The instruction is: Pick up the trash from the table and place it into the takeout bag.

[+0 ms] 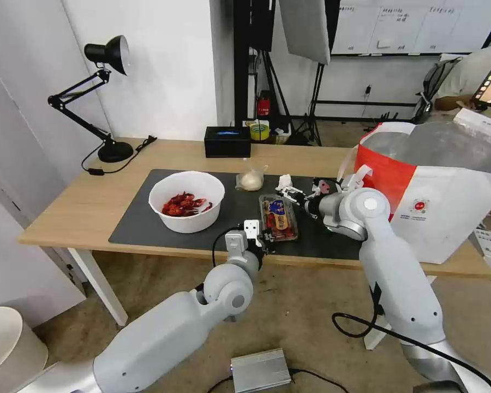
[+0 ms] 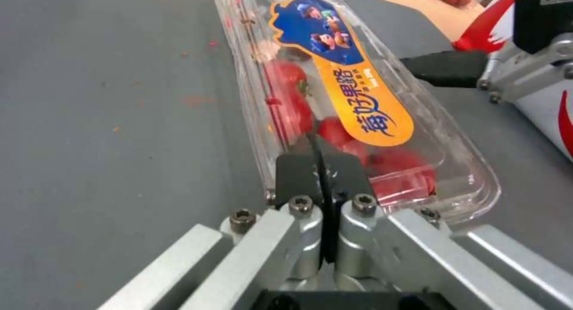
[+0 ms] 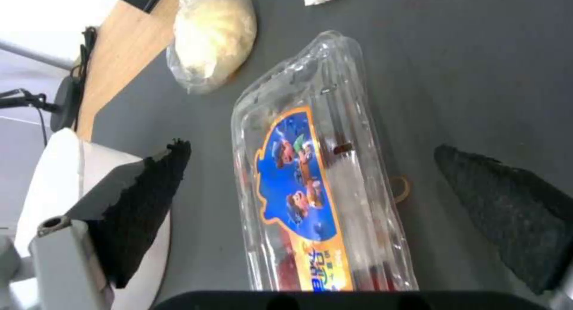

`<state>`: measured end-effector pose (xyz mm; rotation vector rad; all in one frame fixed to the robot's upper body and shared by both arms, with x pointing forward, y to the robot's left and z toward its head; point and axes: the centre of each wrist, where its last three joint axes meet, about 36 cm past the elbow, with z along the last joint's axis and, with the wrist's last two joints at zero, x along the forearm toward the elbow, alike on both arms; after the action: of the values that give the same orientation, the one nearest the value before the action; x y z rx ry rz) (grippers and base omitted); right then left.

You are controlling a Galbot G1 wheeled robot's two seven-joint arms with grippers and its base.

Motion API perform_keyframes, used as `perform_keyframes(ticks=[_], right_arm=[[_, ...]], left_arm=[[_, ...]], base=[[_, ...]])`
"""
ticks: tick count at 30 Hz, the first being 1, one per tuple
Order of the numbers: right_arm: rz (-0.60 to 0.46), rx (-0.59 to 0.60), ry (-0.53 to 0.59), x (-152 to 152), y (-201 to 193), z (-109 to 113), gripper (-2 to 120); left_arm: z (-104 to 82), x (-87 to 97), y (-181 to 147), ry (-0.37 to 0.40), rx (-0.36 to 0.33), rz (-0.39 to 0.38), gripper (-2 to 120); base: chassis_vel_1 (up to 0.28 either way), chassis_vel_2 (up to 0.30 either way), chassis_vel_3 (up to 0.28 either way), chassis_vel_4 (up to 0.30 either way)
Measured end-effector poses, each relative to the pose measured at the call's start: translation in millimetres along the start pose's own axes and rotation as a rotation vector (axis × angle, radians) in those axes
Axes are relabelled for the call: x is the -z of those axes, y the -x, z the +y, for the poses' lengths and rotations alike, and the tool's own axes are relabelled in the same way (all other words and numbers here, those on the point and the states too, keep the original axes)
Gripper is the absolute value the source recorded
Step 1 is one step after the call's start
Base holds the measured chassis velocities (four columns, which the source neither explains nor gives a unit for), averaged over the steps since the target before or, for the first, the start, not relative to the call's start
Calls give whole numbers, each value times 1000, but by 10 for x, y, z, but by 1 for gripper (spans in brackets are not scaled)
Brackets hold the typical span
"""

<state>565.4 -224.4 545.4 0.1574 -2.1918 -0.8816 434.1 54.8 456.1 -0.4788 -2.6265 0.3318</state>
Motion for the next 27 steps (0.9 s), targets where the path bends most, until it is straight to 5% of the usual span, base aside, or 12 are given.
perform_keyframes(ticks=[27], right_arm=[[25,-51,6,8,253,177,100]], left_arm=[[2,-15,-7,1,3,-1,0]], base=[[0,0,0,0]])
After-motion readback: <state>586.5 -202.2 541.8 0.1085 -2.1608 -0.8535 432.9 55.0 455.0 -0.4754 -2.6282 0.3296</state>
